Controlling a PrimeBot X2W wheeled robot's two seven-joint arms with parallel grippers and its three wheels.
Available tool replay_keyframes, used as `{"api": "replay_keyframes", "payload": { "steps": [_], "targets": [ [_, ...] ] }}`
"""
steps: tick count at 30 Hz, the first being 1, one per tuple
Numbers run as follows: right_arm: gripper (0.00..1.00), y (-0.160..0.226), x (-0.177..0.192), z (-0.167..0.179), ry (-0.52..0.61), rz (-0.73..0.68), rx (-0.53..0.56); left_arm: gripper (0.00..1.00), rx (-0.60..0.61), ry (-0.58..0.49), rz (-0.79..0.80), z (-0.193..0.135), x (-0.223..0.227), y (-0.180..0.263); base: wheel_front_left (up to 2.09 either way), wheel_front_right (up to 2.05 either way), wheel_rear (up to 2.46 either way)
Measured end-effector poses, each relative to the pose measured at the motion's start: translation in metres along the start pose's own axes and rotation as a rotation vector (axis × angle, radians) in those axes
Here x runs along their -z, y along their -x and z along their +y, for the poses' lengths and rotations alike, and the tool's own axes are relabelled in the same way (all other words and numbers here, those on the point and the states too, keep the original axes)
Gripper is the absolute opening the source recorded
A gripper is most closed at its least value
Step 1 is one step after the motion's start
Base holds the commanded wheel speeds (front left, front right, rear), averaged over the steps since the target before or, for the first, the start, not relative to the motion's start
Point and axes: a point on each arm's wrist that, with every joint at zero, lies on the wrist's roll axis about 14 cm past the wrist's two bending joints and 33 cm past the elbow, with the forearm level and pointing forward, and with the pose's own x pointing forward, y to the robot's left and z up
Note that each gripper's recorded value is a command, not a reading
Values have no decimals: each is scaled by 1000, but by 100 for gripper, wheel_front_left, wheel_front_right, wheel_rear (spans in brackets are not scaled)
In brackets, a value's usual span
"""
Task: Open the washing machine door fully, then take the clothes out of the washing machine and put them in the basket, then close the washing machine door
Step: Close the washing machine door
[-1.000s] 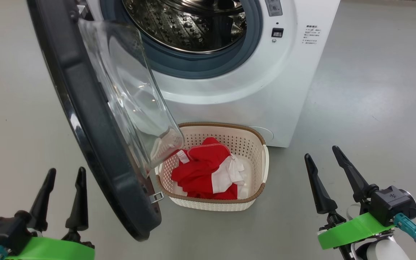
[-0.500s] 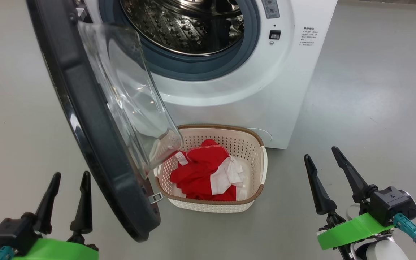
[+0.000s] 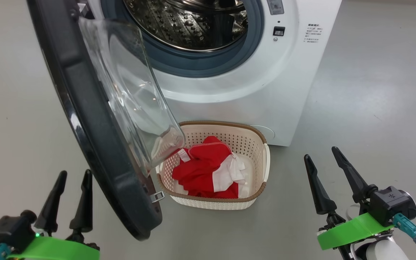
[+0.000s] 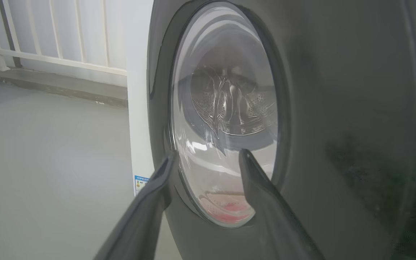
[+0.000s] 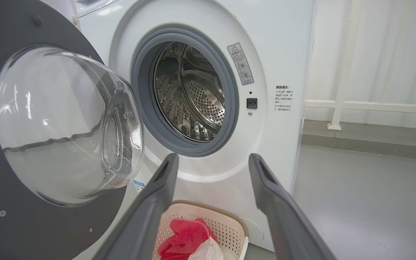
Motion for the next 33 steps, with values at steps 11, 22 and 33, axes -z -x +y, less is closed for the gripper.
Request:
{"api": "replay_keyframes", "payload": {
  "steps": [11, 22, 33],
  "targets": [
    [100, -1, 3, -1, -3, 7, 2, 0, -14, 490, -92, 4, -40, -29, 0, 0, 0],
    [100, -1, 4, -7, -10, 8, 19, 0, 37, 1073, -55, 2, -71, -57, 0, 0, 0],
    [100, -3, 5, -14, -14, 8, 36, 0, 171, 1272, 68, -30, -91, -64, 0, 0, 0]
  ]
}}
